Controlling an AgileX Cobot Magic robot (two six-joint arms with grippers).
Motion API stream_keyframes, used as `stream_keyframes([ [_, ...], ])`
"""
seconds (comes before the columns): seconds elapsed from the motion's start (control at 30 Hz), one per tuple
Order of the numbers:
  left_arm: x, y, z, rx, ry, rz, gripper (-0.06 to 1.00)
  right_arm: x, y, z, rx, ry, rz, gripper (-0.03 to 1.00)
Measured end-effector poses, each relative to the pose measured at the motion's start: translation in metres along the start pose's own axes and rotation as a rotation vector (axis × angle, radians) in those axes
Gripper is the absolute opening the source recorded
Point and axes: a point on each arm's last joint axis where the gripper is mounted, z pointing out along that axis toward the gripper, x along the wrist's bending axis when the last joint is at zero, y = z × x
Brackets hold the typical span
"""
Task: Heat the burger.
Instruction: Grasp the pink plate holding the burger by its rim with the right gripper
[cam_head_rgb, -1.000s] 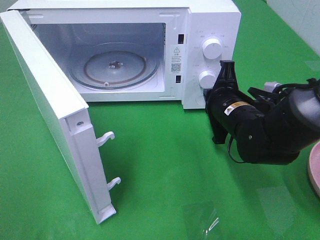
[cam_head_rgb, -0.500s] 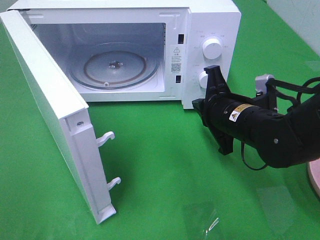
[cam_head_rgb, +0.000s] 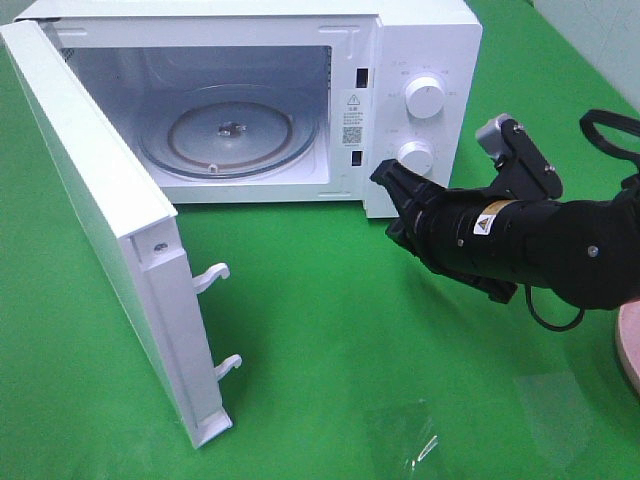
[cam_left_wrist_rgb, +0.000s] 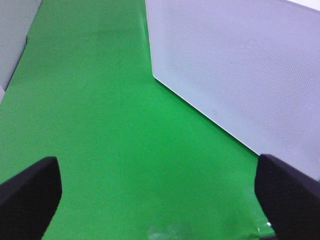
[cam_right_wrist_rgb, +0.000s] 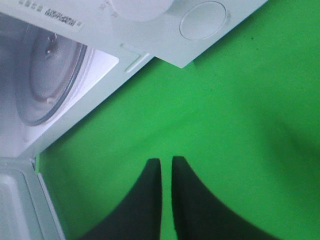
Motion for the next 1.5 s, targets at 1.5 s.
stream_keyframes([
  [1.5, 0.000, 0.000, 0.000, 0.000, 0.000, 0.000, 0.97, 0.023, 0.047, -0.092, 0.545, -0.286, -0.982, 0.21],
])
